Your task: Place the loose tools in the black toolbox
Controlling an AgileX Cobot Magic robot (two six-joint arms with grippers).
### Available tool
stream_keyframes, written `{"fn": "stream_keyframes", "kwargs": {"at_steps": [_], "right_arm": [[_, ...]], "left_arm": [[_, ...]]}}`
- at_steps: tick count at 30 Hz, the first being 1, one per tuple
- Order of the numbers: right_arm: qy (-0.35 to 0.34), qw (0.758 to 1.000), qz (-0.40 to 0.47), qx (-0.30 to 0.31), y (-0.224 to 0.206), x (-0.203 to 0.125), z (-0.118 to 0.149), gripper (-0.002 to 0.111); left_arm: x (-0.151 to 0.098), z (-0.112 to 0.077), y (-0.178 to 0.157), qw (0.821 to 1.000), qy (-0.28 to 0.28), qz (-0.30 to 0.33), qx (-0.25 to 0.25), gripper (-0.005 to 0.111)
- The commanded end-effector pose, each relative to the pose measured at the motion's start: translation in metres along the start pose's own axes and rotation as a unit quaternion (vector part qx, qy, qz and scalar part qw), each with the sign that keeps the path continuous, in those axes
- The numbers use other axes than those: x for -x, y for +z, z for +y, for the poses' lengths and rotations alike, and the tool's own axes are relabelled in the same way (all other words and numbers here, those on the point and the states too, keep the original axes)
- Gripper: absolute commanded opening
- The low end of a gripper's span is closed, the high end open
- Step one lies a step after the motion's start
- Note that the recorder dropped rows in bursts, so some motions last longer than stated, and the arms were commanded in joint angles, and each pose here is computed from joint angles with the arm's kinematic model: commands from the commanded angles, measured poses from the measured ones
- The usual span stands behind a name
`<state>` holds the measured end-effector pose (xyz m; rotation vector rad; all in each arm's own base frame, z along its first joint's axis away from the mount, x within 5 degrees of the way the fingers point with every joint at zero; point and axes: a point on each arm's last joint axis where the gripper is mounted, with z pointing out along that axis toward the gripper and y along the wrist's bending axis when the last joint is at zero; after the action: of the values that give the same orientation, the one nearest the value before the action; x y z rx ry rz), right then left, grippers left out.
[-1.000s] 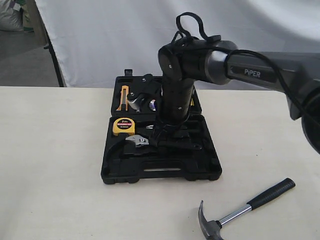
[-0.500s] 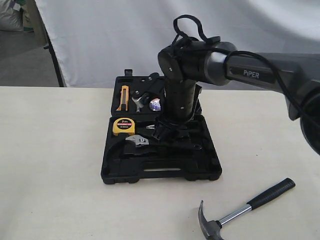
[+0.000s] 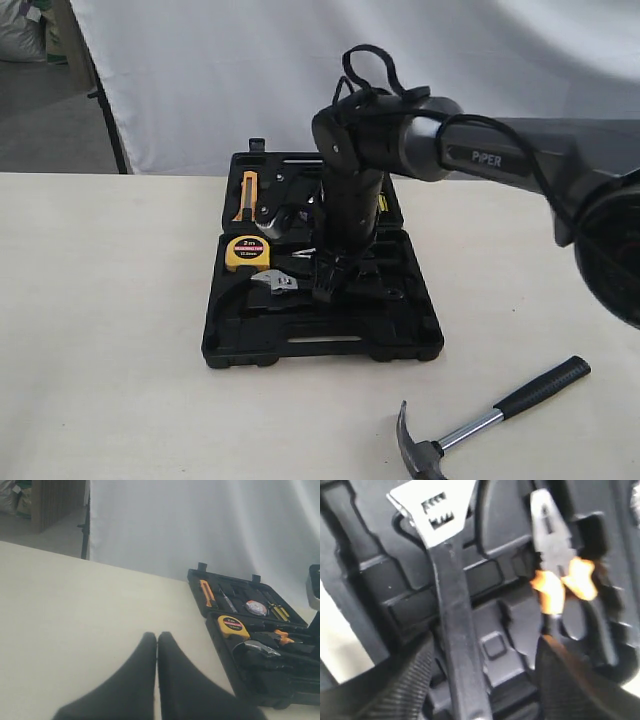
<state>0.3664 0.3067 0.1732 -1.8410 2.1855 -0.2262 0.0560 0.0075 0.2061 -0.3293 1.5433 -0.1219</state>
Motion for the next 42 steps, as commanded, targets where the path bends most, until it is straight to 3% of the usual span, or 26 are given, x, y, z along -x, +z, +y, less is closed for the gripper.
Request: {"fn": "stream_keyframes", "kwargs": {"at_steps": [1, 10, 12, 18, 19, 25, 36, 38, 41, 42], "right_arm": [[0.001, 0.999, -0.004, 0.037, 0.018, 0.007, -0.001, 0.057], [0.007, 0.996, 0.040, 0.081, 0.052, 0.000, -0.013, 0.056], [-0.004, 0.995, 0.044, 0.087, 0.052, -0.001, -0.012, 0.046], [-0.013, 0.995, 0.042, 0.086, 0.049, 0.004, -0.009, 0.000], [-0.016, 0.995, 0.042, 0.085, 0.049, 0.003, -0.009, 0.000], [-0.051, 0.995, 0.068, 0.053, 0.050, -0.001, -0.014, 0.000], [-0.050, 0.996, 0.069, 0.036, 0.050, 0.000, -0.017, 0.002], [-0.049, 0.996, 0.067, 0.034, 0.049, 0.003, -0.014, 0.012], [-0.060, 0.995, 0.070, 0.029, 0.048, 0.007, -0.010, 0.038], [-0.066, 0.994, 0.075, 0.033, 0.047, 0.009, -0.006, 0.055]], "left_arm": [[0.002, 0.001, 0.000, 1.000, 0.000, -0.010, 0.010, 0.001], [0.002, 0.001, 0.000, 1.000, 0.000, -0.010, 0.010, 0.001], [0.002, 0.001, 0.000, 1.000, 0.000, -0.010, 0.010, 0.001], [0.002, 0.001, 0.000, 1.000, 0.000, -0.010, 0.010, 0.001], [0.002, 0.001, 0.000, 1.000, 0.000, -0.010, 0.010, 0.001], [0.002, 0.001, 0.000, 1.000, 0.000, -0.010, 0.010, 0.001], [0.002, 0.001, 0.000, 1.000, 0.000, -0.010, 0.010, 0.001], [0.002, 0.001, 0.000, 1.000, 0.000, -0.010, 0.010, 0.001], [0.002, 0.001, 0.000, 1.000, 0.000, -0.010, 0.010, 0.001], [0.002, 0.001, 0.000, 1.000, 0.000, -0.010, 0.010, 0.001]]}}
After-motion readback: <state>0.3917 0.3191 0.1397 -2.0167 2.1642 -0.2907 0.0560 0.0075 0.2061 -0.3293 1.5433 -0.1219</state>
